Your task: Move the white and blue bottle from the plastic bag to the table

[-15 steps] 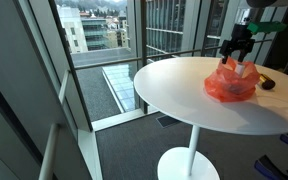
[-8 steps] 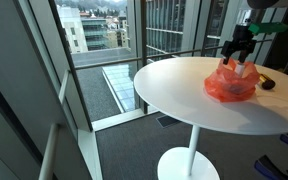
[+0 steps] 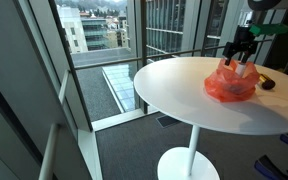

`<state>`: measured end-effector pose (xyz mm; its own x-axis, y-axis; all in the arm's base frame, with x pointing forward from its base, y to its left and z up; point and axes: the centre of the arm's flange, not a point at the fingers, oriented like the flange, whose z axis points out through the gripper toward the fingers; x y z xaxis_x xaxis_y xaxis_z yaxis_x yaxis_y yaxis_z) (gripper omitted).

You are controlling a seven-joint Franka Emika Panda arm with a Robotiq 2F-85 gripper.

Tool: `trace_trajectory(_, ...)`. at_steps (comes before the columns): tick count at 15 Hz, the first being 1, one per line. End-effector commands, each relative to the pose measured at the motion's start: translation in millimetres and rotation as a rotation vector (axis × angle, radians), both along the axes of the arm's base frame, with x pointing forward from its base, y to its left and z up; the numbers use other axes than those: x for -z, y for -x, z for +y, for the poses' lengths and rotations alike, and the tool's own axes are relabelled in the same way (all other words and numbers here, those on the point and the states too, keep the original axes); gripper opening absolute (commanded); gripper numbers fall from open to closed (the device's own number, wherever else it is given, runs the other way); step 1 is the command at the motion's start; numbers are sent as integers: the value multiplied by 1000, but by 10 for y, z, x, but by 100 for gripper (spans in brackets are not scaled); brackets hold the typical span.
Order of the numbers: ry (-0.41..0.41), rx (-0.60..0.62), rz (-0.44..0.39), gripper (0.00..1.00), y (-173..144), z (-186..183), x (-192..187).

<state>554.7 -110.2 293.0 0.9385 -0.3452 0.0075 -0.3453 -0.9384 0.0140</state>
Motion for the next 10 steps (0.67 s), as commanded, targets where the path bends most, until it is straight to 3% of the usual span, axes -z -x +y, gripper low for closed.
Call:
trace_trajectory(1,-2,-16,11,100,17,6,122)
trace_trajectory(8,2,-20,43,99,22,41,257)
trace_trajectory(9,4,-20,45,74,22,45,259)
trace_trajectory(10,8,-22,43,74,24,49,250)
